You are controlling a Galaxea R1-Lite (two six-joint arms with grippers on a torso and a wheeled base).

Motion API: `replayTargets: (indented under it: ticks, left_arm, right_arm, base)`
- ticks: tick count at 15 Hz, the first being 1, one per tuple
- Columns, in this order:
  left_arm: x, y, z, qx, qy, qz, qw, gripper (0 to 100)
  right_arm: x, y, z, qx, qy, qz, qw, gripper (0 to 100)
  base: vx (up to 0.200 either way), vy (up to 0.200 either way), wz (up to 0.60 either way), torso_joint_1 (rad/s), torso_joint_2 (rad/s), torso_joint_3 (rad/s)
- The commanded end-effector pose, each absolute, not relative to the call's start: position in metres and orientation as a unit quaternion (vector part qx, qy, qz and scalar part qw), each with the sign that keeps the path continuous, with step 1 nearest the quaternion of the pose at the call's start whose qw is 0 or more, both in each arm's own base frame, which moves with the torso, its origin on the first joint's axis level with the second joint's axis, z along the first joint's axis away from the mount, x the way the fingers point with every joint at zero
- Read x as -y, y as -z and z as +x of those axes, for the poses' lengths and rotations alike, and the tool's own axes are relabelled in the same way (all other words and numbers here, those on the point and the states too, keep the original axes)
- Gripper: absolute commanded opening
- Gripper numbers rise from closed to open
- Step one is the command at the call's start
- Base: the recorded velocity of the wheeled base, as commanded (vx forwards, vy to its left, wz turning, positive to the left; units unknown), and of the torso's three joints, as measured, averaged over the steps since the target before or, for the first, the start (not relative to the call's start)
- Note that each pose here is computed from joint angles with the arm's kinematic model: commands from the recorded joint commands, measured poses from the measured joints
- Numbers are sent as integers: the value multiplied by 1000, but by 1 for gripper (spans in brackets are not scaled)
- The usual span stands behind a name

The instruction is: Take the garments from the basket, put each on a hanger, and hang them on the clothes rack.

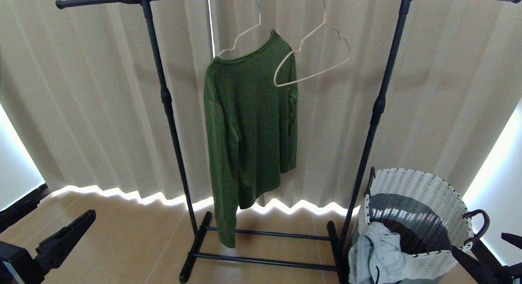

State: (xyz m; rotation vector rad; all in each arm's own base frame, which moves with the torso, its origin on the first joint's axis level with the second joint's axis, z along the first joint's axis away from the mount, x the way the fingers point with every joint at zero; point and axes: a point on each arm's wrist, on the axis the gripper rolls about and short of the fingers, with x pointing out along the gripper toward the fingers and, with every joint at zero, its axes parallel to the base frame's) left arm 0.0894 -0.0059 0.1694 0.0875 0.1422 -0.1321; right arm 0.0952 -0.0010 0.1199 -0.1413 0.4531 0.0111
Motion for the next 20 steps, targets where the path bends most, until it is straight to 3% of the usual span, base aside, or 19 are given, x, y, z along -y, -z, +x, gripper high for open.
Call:
replayTargets:
  ticks: [1, 6, 15, 20]
  left_arm:
    - [6, -170, 89, -70, 66, 45, 994, 100]
    - [6, -171, 89, -67, 67, 45, 994, 100]
    - [6, -169, 88, -71, 74, 50, 993, 100]
    - [12, -166, 85, -68, 110, 56, 990, 100]
  right_arm:
    - [1, -119, 95, -226, -6, -70, 972, 100]
    - [1, -120, 93, -221, -5, -71, 973, 100]
    - [1, -117, 92, -225, -5, -72, 972, 100]
    - [1, -110, 82, -231, -13, -95, 968, 100]
  base:
    - [0, 0, 0, 0, 0, 0]
    - [0, 0, 0, 0, 0, 0]
    - [200, 0, 0, 3, 4, 2]
    - [0, 0, 0, 0, 0, 0]
